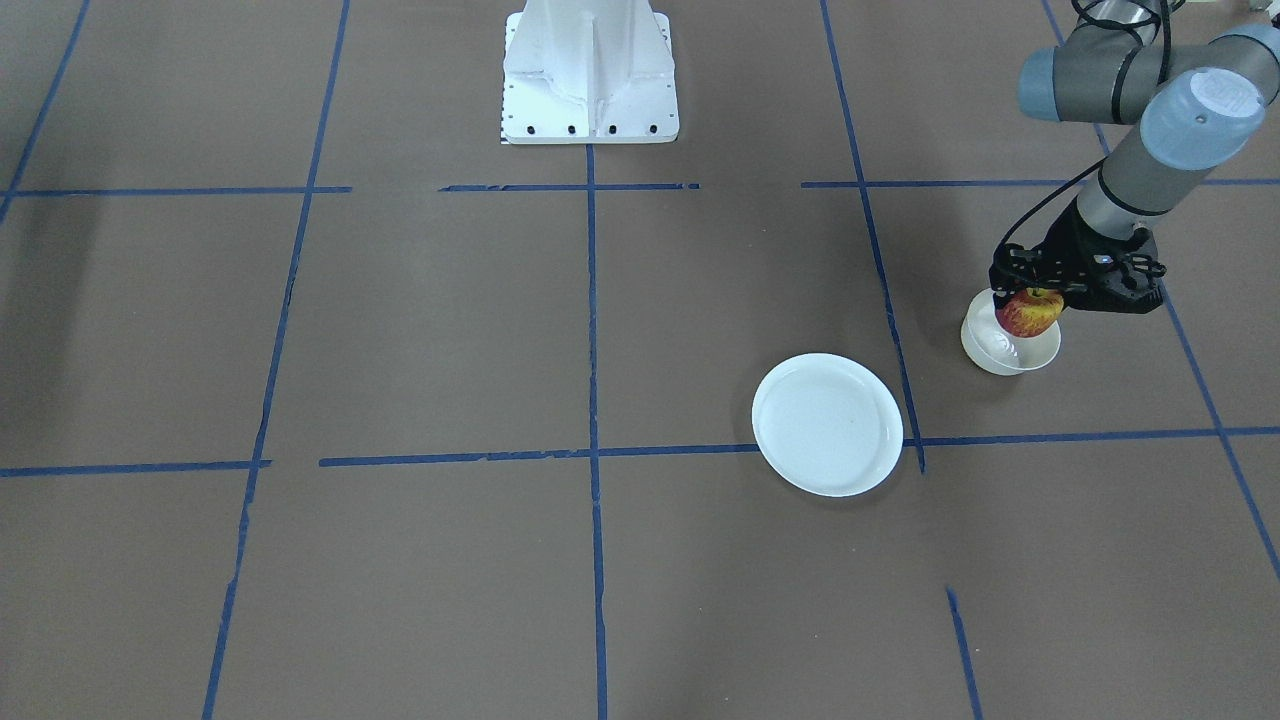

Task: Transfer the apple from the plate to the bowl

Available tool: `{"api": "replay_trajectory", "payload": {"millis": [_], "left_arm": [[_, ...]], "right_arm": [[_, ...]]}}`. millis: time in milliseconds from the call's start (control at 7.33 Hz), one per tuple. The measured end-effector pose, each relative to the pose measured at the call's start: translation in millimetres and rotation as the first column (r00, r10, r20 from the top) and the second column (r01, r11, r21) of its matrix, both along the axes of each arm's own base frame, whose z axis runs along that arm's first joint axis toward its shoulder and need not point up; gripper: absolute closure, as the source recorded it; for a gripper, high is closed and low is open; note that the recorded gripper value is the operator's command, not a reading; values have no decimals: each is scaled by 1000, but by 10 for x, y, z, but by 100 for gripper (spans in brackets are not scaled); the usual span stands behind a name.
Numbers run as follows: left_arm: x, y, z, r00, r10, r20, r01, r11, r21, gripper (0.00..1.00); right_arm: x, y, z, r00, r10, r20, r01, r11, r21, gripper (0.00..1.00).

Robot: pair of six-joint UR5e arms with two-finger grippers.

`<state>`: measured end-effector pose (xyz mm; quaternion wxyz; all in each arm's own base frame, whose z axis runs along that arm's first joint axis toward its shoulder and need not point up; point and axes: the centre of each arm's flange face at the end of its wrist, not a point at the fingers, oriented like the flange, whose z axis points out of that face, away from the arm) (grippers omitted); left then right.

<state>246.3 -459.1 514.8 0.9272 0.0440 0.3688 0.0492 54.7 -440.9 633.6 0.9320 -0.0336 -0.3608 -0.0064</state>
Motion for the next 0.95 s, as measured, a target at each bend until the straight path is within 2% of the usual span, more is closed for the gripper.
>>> {"api": "replay_trajectory", "payload": {"millis": [409, 682, 818, 955], "left_arm": [[-13, -22, 25, 1000, -4, 2, 4, 1000, -4, 0], [-188, -122, -43, 999, -34, -5, 34, 999, 11, 0], [-423, -259, -89, 999, -46, -3, 46, 998, 46, 0], [-718, -399, -108, 999, -30, 11, 29, 993, 112, 0]], "right_arm": [[-1, 0, 0, 1000, 0, 0, 0, 1000, 0, 0], [-1, 0, -2, 1000, 0, 0, 0, 1000, 0, 0], [-1, 0, -2, 1000, 0, 0, 0, 1000, 0, 0], [0, 0, -3, 1000, 0, 0, 0, 1000, 1, 0]]}}
